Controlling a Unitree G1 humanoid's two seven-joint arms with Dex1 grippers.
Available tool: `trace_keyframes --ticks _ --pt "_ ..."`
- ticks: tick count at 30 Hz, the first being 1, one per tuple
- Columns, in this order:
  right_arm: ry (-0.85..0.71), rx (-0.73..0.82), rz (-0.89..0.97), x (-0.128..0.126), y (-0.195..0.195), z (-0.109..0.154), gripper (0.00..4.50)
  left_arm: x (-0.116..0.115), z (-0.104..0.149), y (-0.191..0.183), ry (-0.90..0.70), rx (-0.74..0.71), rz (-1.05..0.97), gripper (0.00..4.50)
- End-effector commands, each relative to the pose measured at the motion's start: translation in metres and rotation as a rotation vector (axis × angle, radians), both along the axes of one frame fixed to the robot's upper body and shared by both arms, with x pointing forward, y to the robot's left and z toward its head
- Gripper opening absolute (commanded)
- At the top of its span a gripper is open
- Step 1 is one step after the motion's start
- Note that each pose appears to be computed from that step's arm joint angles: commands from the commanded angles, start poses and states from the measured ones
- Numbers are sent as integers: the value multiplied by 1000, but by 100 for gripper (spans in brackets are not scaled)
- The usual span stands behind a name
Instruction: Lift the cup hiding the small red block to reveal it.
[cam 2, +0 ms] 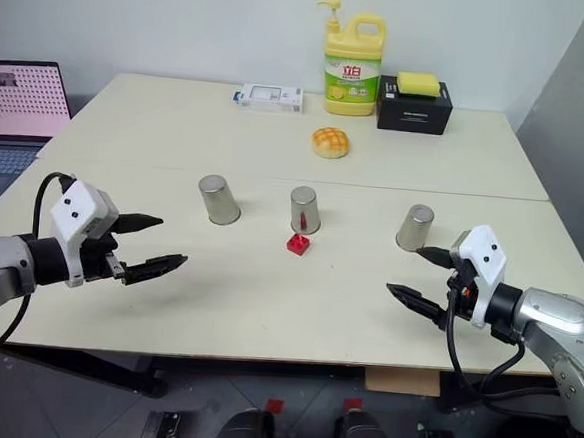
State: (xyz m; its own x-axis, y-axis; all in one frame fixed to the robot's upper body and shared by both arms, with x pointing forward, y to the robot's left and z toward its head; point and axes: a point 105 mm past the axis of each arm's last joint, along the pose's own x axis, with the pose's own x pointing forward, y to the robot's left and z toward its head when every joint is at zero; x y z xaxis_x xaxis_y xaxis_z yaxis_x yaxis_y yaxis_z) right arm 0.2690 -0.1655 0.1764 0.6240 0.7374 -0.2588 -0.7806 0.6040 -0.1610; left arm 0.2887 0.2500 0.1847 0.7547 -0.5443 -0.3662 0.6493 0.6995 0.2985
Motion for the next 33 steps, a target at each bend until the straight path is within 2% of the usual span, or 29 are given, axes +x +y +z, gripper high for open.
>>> trace_keyframes --ticks 1,33 --pt "-51 -17 -17 1 -3 10 447 2 10 -2 -37 24 -16 450" --pt "-19 -7 -68 7 -5 10 447 5 8 -3 -34 25 -24 450"
